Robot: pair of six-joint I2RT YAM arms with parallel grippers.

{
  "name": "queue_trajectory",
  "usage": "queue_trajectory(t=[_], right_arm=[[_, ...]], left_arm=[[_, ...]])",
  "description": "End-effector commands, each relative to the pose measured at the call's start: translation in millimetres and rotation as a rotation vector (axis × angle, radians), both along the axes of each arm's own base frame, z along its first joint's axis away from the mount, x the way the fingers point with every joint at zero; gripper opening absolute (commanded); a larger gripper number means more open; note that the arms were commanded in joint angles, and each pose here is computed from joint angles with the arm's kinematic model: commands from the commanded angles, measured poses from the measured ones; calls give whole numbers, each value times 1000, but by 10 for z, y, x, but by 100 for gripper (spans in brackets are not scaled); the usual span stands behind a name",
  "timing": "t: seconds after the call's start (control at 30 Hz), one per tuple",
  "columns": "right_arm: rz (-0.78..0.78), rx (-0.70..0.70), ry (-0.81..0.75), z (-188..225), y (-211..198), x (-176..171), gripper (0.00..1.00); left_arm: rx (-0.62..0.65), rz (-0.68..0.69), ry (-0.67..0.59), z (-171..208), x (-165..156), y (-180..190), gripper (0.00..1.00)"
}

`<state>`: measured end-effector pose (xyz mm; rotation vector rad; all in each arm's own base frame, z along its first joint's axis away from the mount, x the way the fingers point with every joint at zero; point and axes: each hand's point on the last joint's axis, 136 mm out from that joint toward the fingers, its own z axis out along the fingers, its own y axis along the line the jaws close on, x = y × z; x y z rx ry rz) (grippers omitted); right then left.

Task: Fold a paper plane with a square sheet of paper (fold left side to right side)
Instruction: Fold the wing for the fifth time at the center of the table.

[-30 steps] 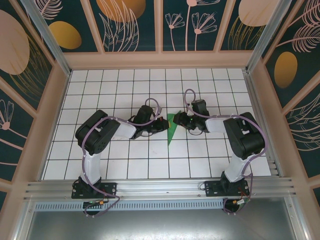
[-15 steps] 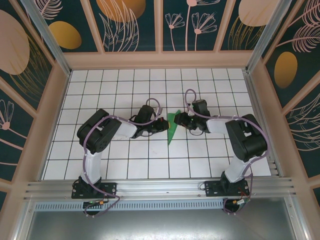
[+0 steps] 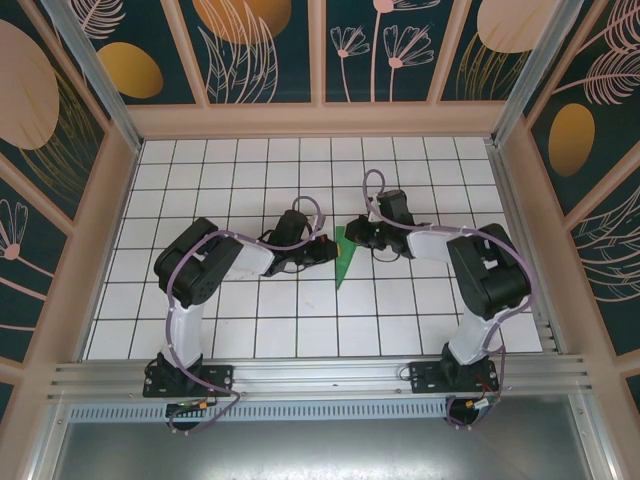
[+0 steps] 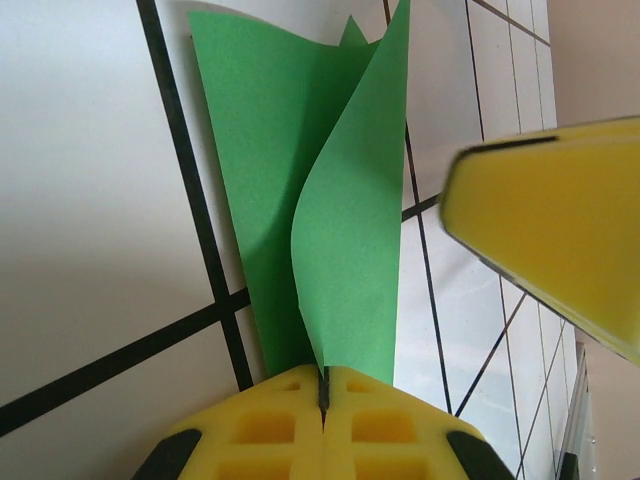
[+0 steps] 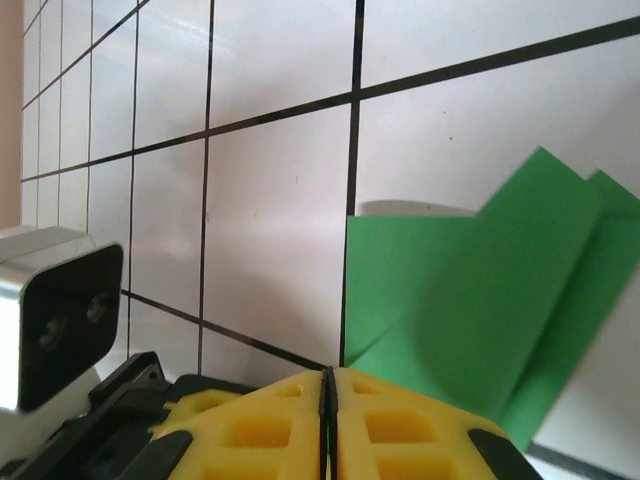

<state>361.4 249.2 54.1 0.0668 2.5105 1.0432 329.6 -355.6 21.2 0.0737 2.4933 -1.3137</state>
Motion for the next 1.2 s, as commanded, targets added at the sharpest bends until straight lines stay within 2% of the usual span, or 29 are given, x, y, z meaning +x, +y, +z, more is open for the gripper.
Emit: queue_trajectory(t=[0.0, 0.3, 0.73, 0.87, 1.07, 1.17], right_arm=[[16, -18, 17, -99, 45, 35, 13], [0, -136, 77, -352, -91, -42, 13], [-29, -221, 155, -643, -270, -211, 12], [-45, -265, 209, -781, -381, -333, 9], [-61, -292, 243, -898, -484, -426, 8], [-57, -280, 237, -887, -460, -416, 8]], left_arm=[[95, 29, 19, -288, 39, 122, 3], [108, 15, 29, -368, 33, 108, 3], [95, 14, 30, -338, 11, 111, 4], [78, 20, -11, -113, 48, 106, 12], [122, 45, -94, 280, 57, 235, 26], [108, 36, -121, 481, -9, 276, 28]])
